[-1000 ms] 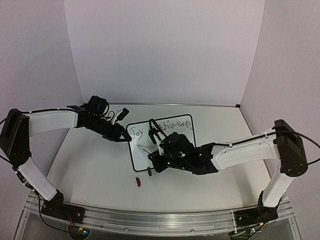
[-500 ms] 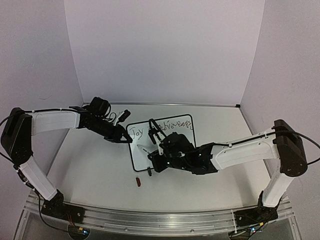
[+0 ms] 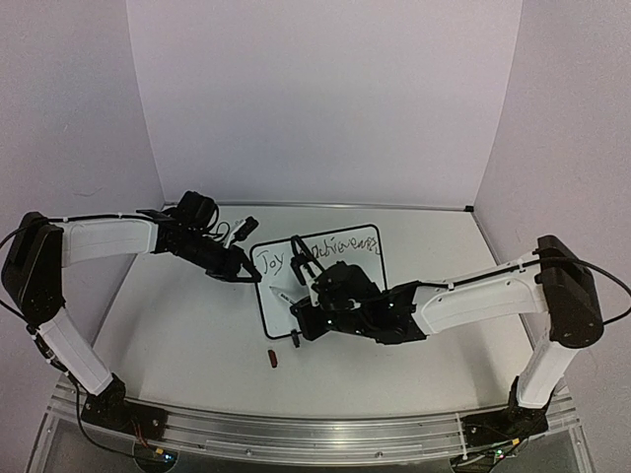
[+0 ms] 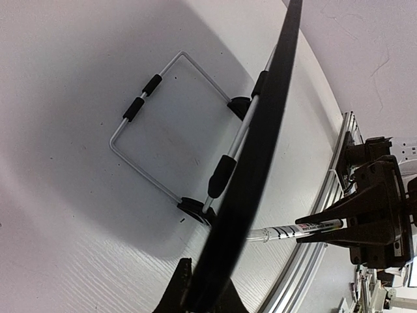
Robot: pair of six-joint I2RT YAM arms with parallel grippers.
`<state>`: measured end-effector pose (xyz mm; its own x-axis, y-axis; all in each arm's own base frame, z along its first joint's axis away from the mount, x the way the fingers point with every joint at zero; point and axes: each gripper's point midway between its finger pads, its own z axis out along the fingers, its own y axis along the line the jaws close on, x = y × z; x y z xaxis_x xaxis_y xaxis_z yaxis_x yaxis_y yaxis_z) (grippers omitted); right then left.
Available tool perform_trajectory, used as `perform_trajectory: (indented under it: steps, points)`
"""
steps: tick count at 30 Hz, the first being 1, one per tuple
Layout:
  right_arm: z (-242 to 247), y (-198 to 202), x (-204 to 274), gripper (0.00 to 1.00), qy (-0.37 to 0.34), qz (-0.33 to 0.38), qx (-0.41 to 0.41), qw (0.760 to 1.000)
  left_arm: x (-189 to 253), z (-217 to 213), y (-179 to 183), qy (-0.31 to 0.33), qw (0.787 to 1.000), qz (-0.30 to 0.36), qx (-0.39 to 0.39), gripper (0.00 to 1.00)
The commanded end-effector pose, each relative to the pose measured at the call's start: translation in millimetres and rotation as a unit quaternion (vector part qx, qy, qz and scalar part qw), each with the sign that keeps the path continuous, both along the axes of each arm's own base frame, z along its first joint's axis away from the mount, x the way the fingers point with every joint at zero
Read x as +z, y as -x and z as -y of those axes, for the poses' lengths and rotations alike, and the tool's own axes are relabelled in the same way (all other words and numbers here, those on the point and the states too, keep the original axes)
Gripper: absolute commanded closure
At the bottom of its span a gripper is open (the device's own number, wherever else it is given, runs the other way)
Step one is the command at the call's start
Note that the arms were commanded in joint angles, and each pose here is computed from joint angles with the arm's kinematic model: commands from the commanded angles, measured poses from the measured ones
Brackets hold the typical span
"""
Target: Write a sentence on the whiteboard
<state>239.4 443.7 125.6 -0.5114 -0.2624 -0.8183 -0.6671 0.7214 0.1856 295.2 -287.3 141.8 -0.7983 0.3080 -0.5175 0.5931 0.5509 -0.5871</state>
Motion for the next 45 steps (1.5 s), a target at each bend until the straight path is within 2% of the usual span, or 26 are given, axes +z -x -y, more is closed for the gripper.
perform_trajectory:
  steps: [1, 24, 35, 45]
  points:
    - [-6.3, -6.1, 4.5, 1.0, 0.001, 0.007, -0.014, 1.0, 3.9, 3.9, -6.1, 0.001, 1.0, 0.018, 0.0, 0.97]
    - [4.0, 9.5, -4.9, 1.0, 0.012, -0.012, 0.009, 1.0, -0.1, -0.4, -9.7, -0.019, 1.0, 0.023, 0.009, 1.0]
    - [24.1, 3.6, 0.7, 1.0, 0.019, 0.003, -0.033, 0.999, 0.4, -1.5, -10.0, -0.021, 0.999, 0.025, 0.011, 1.0]
    - [12.6, 18.8, -11.4, 1.0, 0.027, -0.019, 0.008, 0.999, 1.9, -1.6, -9.7, -0.021, 0.999, 0.027, 0.01, 1.0]
